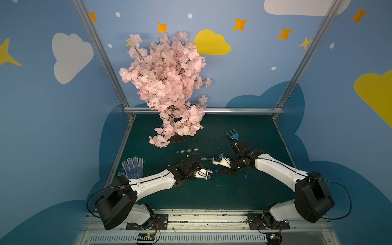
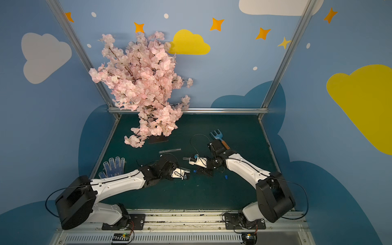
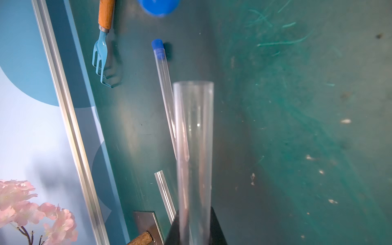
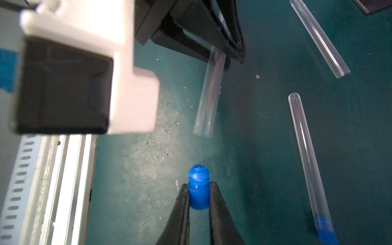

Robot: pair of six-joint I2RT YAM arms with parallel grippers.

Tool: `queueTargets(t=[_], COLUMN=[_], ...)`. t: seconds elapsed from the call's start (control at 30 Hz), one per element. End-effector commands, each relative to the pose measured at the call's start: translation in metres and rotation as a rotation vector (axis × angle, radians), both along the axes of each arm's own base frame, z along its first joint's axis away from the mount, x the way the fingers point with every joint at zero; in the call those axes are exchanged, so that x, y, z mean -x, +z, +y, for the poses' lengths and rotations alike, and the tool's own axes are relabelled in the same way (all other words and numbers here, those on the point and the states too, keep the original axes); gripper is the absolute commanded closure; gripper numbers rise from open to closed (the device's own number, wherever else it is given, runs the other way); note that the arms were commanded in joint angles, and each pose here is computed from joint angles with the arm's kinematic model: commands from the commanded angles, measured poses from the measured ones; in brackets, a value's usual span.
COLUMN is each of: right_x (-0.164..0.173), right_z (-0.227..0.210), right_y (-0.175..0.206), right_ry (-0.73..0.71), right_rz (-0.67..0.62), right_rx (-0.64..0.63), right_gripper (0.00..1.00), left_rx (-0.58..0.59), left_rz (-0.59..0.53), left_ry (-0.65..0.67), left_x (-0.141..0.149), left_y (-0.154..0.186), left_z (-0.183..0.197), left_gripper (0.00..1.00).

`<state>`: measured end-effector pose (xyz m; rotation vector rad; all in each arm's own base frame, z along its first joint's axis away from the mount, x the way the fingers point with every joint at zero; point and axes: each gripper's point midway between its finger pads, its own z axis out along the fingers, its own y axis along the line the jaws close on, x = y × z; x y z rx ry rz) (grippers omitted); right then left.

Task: Insert stoppers into test tubes
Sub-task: Pick up the stopper from the center of the board, then insert the stopper into the test tube.

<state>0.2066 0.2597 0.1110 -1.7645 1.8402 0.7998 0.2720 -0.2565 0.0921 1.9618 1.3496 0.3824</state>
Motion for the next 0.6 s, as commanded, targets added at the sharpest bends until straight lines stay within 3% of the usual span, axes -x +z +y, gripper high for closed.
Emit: queueTargets(t=[0.0, 0.57], right_x=[0.0016, -0.0008], right_z=[0.0064, 0.0154], right_y=[0.0092, 0.0118], right_ry=[0.003, 0.005], right_rz=[0.016, 0.021], right_rx=[-0.032, -0.022], right_gripper=[0.88, 0.88], left_rx=[0.054, 0.053], left_rz=[-0.032, -0.031], left_ry=[-0.002, -0.015], left_x=[-0.0076, -0.0051], left_y=[0.0176, 0.0156], left_z=[-0.0119, -0.0114], left_gripper=[0.97, 0.98])
